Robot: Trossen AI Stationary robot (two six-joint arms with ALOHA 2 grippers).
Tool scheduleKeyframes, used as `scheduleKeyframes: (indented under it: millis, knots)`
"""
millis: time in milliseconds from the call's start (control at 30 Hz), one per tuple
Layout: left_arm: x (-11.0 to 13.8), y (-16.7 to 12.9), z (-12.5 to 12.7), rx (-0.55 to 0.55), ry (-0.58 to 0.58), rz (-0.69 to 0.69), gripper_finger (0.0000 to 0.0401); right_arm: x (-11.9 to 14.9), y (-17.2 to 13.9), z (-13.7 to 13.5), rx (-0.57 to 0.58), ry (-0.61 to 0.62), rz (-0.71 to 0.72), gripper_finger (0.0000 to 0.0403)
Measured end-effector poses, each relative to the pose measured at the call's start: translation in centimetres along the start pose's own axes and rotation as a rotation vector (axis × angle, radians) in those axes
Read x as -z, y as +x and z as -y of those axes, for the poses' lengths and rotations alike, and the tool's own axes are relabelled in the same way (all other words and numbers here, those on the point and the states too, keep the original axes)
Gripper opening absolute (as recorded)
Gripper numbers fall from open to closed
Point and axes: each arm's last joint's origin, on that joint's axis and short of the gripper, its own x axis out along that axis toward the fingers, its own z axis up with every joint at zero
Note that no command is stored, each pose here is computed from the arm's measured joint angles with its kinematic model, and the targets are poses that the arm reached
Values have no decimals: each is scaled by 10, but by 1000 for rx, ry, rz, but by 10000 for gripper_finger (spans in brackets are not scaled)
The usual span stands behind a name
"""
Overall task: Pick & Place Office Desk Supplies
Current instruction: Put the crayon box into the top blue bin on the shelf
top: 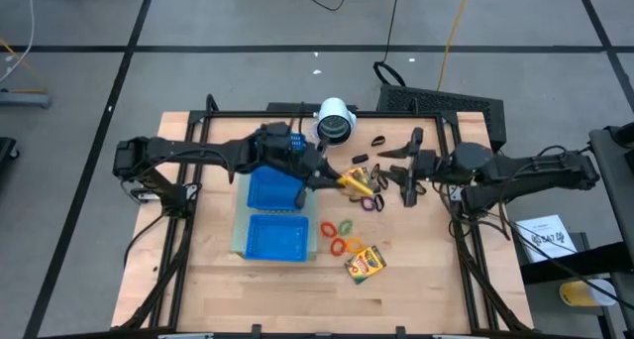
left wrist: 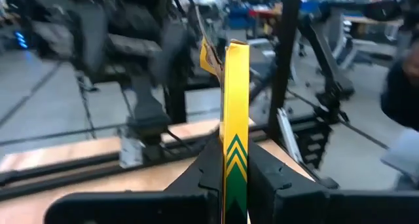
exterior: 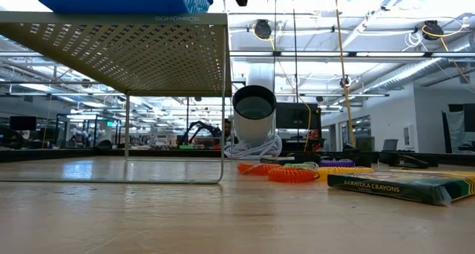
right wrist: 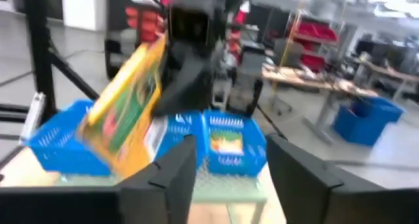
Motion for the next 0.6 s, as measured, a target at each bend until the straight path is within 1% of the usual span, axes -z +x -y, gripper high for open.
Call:
scheduleKeyframes:
  millis: [100, 200, 333, 433, 533, 600]
  knots:
    - [-4, -6, -11, -35, 20, 41, 32, 19, 1, -3, -11, 35, -34, 206]
    - [-8, -9, -17, -59, 46, 84, 32, 39, 4, -7, -7, 59, -8, 215]
    - [-13, -11, -22, -72, 77, 154, 32, 56, 8, -11, 21, 62, 187, 216]
    - [-10, -5, -26, -72, 66, 199, 32, 66, 9, -11, 56, 45, 342, 215]
    - [-3, 3, -29, -71, 66, 232, 32, 73, 13, -12, 77, 50, 415, 217]
    - [1, 8, -31, -67, 53, 250, 32, 75, 19, -14, 55, 61, 424, 219]
